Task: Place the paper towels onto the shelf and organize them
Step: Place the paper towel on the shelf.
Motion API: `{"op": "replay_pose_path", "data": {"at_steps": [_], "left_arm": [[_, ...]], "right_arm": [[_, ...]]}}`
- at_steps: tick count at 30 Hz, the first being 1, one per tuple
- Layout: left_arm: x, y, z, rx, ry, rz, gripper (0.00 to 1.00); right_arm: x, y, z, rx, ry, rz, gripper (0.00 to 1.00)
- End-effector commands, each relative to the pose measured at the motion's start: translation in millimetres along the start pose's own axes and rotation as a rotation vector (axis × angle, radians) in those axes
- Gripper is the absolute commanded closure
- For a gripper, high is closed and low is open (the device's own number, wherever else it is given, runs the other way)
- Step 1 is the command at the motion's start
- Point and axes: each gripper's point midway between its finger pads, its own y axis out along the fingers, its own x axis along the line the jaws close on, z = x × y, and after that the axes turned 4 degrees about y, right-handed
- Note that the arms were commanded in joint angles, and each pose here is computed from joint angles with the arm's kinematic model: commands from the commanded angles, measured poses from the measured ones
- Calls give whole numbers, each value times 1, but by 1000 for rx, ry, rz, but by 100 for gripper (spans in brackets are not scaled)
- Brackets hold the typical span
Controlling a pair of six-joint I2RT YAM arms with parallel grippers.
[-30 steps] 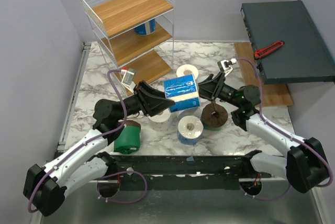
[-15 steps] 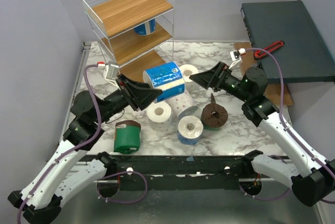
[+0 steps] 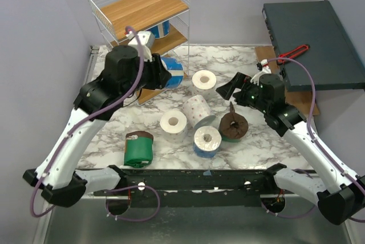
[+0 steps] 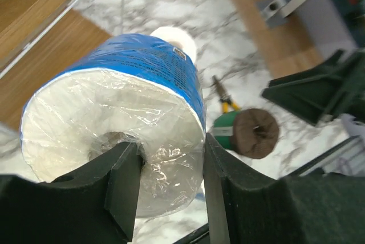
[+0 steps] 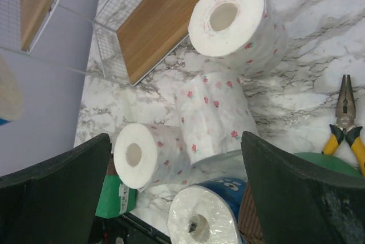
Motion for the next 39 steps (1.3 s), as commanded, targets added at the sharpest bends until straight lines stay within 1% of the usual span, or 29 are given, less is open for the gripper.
{"op": "replay_pose_path", "data": {"at_steps": [1,3,7,9,15,19,22,25,29,33,39], "left_arm": [[35,3,-6,82,143,-197,95],[43,13,-13,112,185,-256,98],[54,30,-23,165,254,-330,98],[57,37,-26,171,271,-358,99],[59,56,-27,202,301,-370,98],[65,68,-31,205,353,-392,95],[74,75,-27,228,405,-425,93],[81,80,-24,244,452,-450,91],[85,85,-31,232,502,-467,90],[90,91,-38,225,556,-494,85],[102,95,-38,247,596,-550,81]], "right_arm": [[-15,-10,-3,-45,-39,66,2],[-16,-10,-3,-45,-35,67,2],[-17,-8,0,-42,-23,61,2],[-16,-5,2,-36,-17,53,3],[-11,6,9,-15,3,5,4],[-6,14,12,2,9,-32,5],[-5,17,14,14,6,-36,6],[-6,17,16,18,1,-36,6],[-7,15,20,27,6,-41,7],[-7,13,23,43,6,-45,7],[-8,10,25,49,4,-44,7]]}}
